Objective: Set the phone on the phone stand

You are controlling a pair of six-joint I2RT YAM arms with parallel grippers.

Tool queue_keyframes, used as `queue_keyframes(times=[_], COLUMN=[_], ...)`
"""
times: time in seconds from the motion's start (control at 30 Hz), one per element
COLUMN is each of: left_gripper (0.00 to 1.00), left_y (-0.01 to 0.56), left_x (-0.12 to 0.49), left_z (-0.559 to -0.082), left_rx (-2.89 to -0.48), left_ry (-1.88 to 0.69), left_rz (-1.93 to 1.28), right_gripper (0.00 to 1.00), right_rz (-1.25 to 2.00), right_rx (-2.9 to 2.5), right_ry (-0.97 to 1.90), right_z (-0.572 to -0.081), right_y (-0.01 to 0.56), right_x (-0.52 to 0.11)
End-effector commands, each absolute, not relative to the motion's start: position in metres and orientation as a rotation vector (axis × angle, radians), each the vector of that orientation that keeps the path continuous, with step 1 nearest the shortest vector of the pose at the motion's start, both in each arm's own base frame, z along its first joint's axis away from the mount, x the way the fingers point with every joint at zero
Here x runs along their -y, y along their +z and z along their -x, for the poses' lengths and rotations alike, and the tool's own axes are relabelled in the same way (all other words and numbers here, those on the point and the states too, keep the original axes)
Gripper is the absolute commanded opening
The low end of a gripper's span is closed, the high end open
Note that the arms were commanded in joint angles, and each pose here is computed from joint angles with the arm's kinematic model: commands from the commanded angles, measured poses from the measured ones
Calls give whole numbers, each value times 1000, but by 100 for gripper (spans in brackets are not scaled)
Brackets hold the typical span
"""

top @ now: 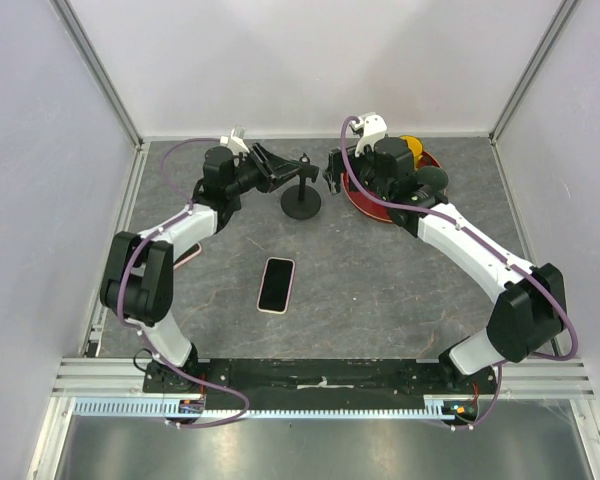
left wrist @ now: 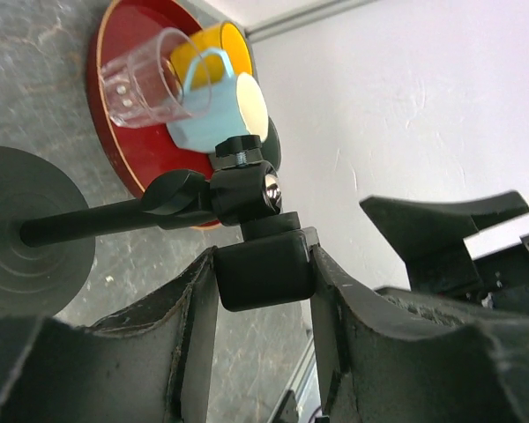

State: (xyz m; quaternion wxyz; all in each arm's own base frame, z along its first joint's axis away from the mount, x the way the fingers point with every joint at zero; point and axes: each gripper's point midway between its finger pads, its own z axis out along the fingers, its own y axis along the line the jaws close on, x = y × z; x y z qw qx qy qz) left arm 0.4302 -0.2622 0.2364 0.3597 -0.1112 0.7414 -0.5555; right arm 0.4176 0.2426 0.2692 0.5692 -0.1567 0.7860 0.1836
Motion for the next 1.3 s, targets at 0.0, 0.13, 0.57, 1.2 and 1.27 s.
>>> queue_keyframes(times=[0.0, 0.13, 0.57, 1.2, 1.27], left_gripper=[2, 2, 2, 2, 2], left_y=[289, 276, 240, 227, 222], left_x=[260, 260, 241, 285, 285], left_z=[-457, -472, -479, -440, -436], left_rx=[-1710, -1741, -1655, -1890, -1926], left_ry=[-1483, -1453, -1407, -1523, -1504], left_rz=[245, 268, 375, 369, 365], right_gripper=[98, 98, 98, 98, 98], right_rz=[371, 377, 368, 370, 365], right_rx=[-1768, -1771, -1752, -1757, -1751], right_ry=[447, 442, 392, 384, 384], right_z=[-425, -425, -422, -422, -422], right_y=[293, 291, 297, 295, 297], right_x=[-249, -248, -238, -237, -236])
